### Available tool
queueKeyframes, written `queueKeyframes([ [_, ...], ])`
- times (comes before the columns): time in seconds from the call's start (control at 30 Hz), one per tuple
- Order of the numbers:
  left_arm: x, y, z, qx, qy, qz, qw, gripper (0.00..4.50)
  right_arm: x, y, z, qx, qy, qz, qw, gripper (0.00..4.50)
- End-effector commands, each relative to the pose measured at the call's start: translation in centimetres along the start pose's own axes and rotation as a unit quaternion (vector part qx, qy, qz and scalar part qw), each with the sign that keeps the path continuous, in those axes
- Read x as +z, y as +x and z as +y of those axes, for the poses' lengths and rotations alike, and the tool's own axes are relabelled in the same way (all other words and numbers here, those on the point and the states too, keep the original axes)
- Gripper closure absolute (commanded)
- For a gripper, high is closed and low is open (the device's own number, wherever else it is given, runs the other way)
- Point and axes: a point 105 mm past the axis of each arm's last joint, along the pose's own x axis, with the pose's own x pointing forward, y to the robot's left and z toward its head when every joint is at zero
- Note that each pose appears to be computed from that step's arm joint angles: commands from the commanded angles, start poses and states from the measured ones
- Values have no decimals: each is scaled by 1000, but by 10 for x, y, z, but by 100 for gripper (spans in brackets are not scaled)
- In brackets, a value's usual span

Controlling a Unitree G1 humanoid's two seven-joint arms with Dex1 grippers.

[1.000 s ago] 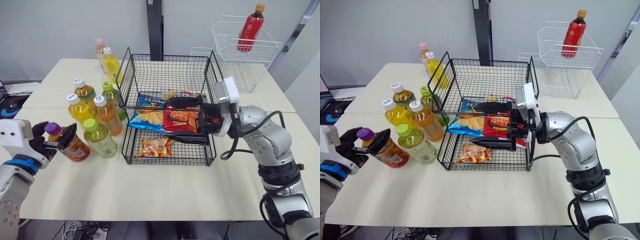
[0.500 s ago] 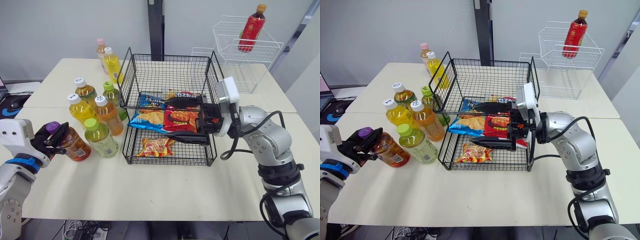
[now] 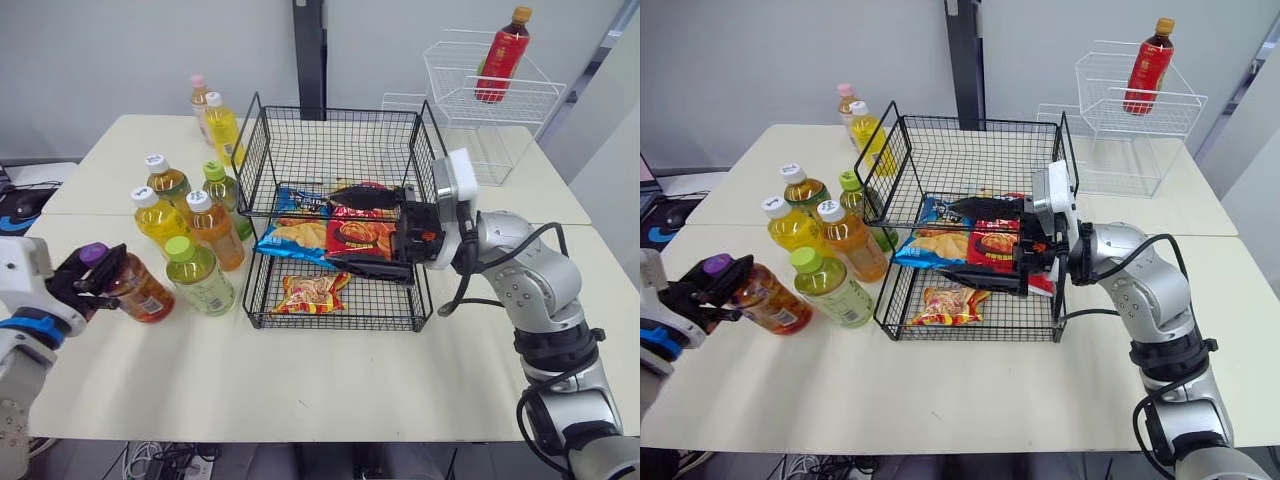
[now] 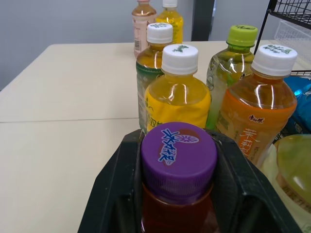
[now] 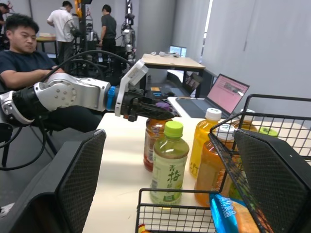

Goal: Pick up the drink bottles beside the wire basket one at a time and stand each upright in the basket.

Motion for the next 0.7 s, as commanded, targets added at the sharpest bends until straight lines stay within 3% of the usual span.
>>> queueKeyframes([
  [0.03,50,-13,4,-14,32,-61,998,312,15,-1,2,-13,-28,-27,999,0],
  [0.37,140,-24,-1,-100,66,-97,988,312,19,-3,-9,-84,-44,-48,994,0],
  [0.7,220,-12,-34,-197,70,-174,962,312,21,-5,-15,-145,-73,-51,985,0],
])
